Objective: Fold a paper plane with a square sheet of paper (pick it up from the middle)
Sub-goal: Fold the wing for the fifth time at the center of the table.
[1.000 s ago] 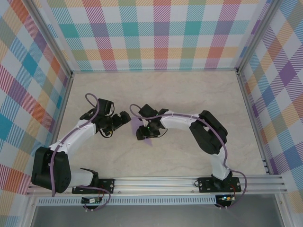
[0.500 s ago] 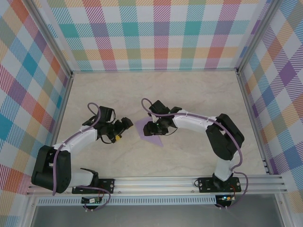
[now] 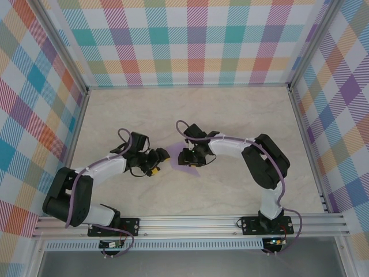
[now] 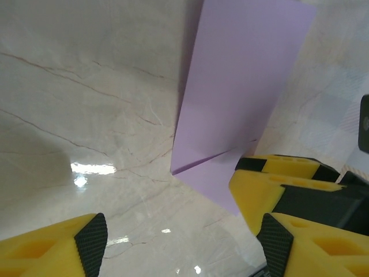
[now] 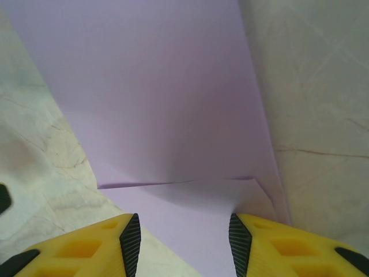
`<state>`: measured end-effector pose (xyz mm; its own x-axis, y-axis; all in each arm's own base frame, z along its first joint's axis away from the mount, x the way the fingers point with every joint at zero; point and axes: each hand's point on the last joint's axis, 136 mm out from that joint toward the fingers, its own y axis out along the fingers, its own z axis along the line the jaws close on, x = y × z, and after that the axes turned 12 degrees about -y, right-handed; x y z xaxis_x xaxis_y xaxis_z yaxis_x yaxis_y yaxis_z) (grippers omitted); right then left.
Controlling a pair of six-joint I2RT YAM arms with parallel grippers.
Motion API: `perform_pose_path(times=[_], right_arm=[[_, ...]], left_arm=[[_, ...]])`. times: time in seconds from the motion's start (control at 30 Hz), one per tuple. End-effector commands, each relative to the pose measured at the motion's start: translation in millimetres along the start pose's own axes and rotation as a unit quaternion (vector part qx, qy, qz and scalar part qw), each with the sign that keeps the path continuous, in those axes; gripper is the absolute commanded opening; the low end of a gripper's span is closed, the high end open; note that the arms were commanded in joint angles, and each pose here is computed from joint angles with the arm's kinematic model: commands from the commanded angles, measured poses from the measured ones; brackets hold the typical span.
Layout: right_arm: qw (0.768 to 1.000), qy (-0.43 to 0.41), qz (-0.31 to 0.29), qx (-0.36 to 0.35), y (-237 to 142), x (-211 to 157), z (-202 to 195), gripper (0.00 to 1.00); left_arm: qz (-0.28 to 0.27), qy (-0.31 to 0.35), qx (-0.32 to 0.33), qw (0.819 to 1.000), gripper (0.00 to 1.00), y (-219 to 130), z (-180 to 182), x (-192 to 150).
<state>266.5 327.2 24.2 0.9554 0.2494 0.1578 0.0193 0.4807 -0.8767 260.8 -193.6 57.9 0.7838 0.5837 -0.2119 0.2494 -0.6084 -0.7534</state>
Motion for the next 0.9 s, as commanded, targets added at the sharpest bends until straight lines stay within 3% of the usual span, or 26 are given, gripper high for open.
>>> perform_pose_path(times=[0.0, 0.43, 0.87], right_arm=[[0.999, 0.041, 0.009, 0.034, 10, -5, -8, 0.47], [0.985, 0.127, 0.02, 0.115, 13, -16, -30, 0.45], [0.98, 0.144, 0.022, 0.132, 12, -16, -34, 0.42]], left_arm=[[0.026, 0.002, -0.002, 1.0, 0.69, 8, -5, -11], [0.039, 0.014, 0.012, 0.999, 0.42, 29, -17, -12], [0.039, 0.021, 0.035, 0.998, 0.37, 42, -17, -5]])
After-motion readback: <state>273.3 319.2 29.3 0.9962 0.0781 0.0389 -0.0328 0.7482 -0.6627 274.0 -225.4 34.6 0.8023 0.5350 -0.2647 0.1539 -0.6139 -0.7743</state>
